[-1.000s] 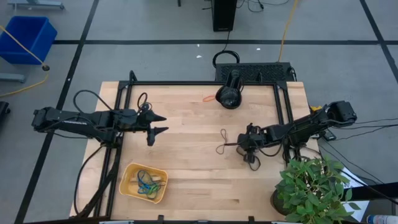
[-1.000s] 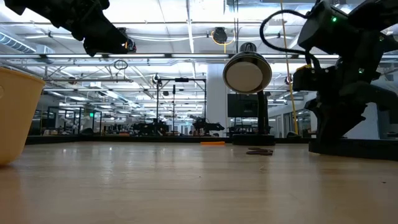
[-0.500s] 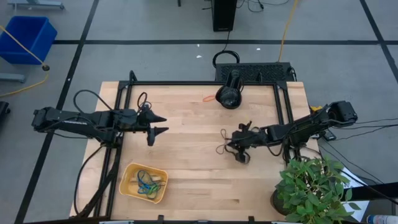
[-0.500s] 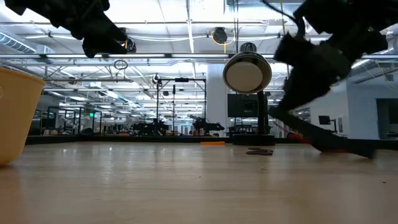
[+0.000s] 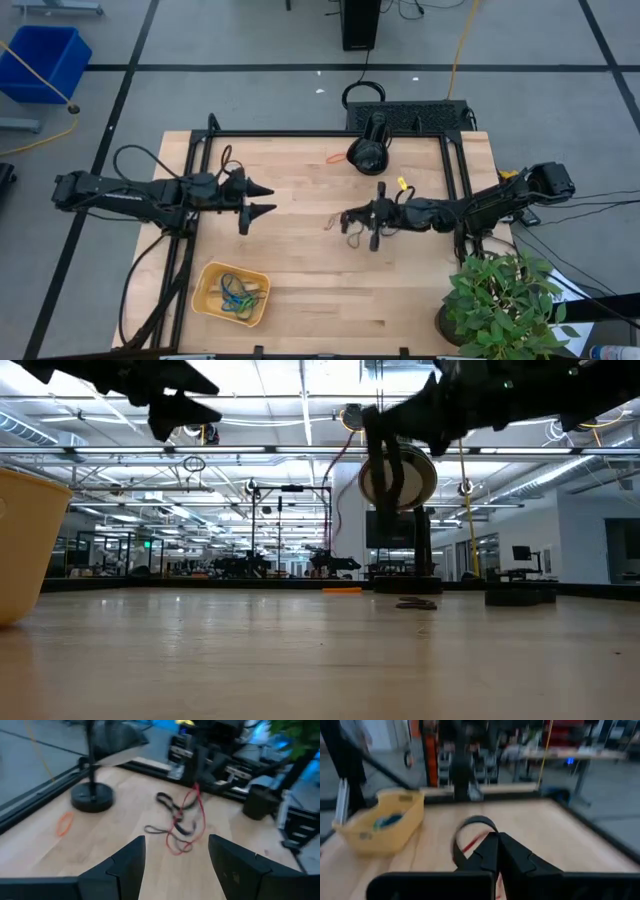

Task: Pick and place rubber bands into bin
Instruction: Put the red rubberband into the yellow bin

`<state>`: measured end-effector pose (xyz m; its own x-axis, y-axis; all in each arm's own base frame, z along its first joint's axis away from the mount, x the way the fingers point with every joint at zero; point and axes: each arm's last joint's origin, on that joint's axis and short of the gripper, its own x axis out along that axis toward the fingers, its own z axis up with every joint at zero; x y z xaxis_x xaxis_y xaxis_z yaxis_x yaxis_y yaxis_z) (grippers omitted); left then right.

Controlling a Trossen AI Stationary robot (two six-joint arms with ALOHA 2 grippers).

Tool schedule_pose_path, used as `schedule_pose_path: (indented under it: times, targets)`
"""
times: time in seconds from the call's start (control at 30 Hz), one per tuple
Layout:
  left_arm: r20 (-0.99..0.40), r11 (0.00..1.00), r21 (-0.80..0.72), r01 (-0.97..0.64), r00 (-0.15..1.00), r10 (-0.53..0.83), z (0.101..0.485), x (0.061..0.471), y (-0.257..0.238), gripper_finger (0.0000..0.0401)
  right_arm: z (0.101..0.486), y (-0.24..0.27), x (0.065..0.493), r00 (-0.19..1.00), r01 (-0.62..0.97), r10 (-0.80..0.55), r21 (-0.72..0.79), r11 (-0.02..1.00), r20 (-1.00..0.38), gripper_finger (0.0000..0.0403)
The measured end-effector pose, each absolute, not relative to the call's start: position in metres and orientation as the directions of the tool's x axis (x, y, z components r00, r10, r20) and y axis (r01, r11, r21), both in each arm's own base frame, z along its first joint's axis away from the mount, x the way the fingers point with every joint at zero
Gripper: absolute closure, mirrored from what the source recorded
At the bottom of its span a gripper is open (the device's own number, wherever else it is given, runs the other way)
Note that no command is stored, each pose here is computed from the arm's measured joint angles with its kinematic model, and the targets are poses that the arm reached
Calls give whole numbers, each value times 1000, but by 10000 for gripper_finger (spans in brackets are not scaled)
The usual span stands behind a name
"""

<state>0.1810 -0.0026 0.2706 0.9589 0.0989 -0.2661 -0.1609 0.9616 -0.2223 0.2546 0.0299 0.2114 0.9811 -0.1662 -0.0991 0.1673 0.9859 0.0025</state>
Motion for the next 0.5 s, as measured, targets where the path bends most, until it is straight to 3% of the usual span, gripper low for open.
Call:
schedule_pose_path:
  times: [0.17,0.5]
  targets:
    - [-219,967,-245,-66,976,12,267,203,-6,178,222,25,256,983,184,-183,-16,983,9,402]
    - [-208,972,-228,-58,978,10,235,252,-8,178,223,23,256,981,193,-193,-35,981,21,403]
